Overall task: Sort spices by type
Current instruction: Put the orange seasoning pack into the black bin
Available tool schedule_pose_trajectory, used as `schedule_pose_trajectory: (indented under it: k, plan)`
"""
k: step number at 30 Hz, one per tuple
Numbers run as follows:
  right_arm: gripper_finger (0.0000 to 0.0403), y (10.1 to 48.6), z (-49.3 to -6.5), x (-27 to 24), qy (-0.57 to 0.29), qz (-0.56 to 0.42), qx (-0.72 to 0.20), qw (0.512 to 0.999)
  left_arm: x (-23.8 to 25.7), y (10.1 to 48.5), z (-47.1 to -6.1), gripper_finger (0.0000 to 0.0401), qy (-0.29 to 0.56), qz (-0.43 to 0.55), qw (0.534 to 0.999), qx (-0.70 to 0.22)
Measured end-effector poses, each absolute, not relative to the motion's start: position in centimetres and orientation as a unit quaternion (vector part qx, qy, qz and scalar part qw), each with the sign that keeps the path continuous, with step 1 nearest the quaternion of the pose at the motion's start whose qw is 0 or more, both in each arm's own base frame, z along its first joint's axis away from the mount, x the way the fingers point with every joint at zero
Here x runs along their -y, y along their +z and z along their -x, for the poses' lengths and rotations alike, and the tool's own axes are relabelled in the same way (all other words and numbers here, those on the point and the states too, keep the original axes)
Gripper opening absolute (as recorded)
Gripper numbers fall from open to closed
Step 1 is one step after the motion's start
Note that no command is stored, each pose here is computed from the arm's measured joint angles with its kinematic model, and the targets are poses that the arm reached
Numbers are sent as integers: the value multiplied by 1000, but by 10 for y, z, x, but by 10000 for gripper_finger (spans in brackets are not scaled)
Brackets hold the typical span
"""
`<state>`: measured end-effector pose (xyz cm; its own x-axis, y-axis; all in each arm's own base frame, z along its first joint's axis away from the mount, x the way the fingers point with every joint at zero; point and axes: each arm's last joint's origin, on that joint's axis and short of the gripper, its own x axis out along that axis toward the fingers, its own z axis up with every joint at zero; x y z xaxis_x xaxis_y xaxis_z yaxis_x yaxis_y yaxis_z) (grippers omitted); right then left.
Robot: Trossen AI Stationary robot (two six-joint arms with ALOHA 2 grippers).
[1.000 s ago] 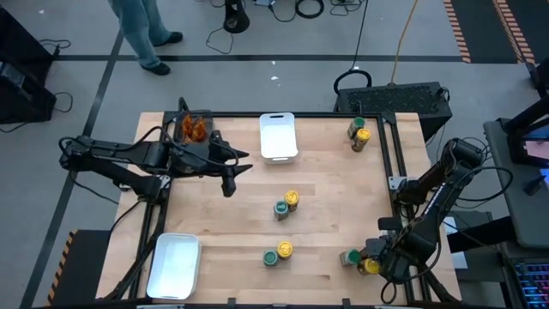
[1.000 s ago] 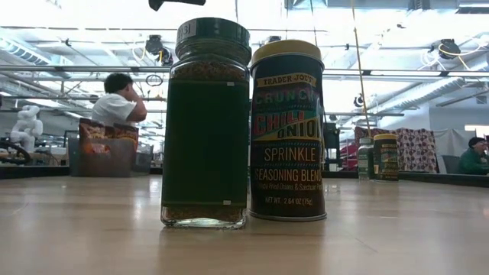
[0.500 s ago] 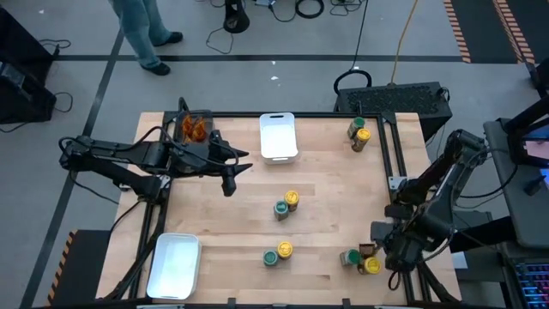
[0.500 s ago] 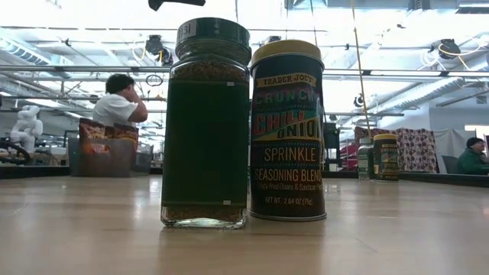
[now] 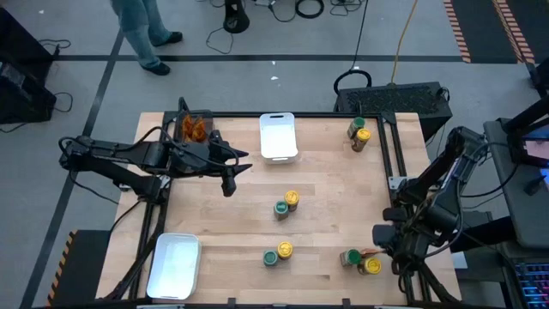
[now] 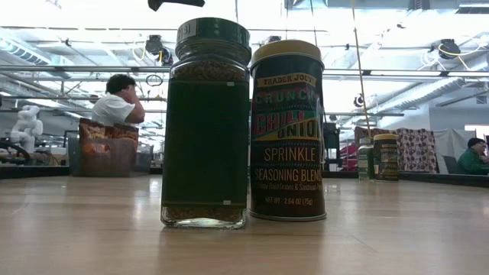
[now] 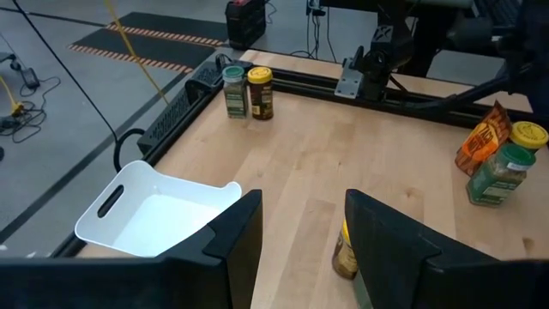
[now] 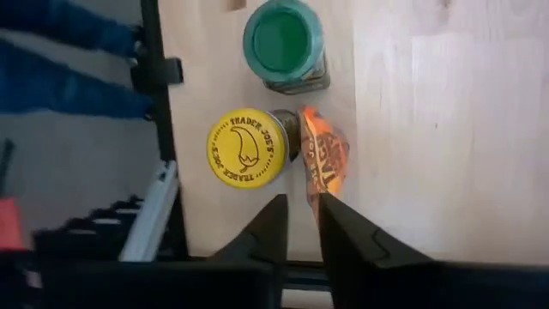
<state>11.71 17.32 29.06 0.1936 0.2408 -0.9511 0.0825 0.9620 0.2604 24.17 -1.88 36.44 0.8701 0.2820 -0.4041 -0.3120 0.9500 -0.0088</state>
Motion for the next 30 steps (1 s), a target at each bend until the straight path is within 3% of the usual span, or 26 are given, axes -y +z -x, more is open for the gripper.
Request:
schedule_pose_trajectory:
  k: [7,12,20,30]
  plan:
    - [164,274,-123,-182,34,-76,-659,748,19,364,-242,171,154,36,966,-205]
    - [205,263,-128,-190,36,-38,-672,739,19,364,-242,171,154,36,966,-205]
    - [207,235,-131,-195,30,-7,-684,728,17,364,-242,171,157,36,965,-205]
    - [165,202,-126,-186,19,8,-692,722,16,364,-242,171,160,38,965,-205]
